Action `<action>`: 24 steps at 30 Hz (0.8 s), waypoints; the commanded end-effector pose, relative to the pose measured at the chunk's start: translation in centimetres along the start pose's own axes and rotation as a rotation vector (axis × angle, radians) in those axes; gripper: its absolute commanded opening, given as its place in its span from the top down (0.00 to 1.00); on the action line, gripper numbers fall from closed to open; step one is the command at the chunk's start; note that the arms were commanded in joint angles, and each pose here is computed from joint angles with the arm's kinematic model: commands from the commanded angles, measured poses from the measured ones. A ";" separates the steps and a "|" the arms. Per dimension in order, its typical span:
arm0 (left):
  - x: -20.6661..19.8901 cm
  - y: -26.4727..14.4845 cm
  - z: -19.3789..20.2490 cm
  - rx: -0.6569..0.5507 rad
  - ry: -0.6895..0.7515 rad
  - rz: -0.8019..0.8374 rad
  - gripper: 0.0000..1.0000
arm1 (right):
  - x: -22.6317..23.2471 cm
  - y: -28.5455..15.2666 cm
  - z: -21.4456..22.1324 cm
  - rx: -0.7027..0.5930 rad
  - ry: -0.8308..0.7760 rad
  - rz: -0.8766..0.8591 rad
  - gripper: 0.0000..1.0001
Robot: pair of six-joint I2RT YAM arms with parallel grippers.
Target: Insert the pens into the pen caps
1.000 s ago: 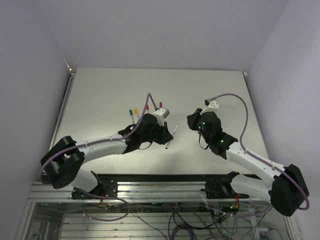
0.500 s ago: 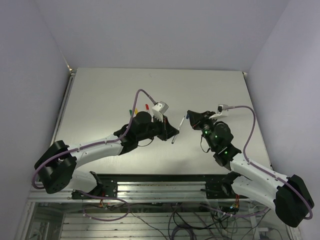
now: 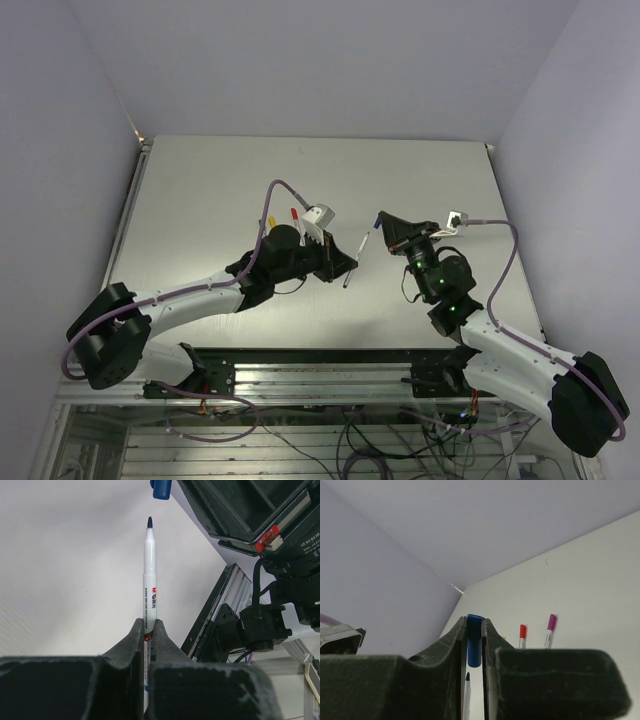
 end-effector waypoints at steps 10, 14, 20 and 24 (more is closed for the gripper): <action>-0.9 -0.1 -0.8 -0.039 0.008 0.054 0.93 | 0.6 0.1 0.0 -0.006 0.052 -0.041 1.00; -0.7 0.0 -0.7 -0.037 0.005 0.051 0.93 | 0.6 0.1 0.2 0.005 0.054 -0.049 1.00; -0.6 0.0 -0.7 -0.038 0.004 0.048 0.93 | 0.8 0.1 0.5 0.017 0.059 -0.061 1.00; -0.6 0.1 -0.7 -0.041 0.004 0.044 0.93 | 0.9 0.1 0.8 0.036 0.063 -0.072 1.00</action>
Point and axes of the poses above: each gripper's point midway between its finger pads, its own y axis out along the fingers, its own x axis along the line the jaws close on, z = x × y, the point moved 7 cm from there along -y, back along the fingers, and after that the axes turned 15 degrees about -y, right-handed, at the moved point
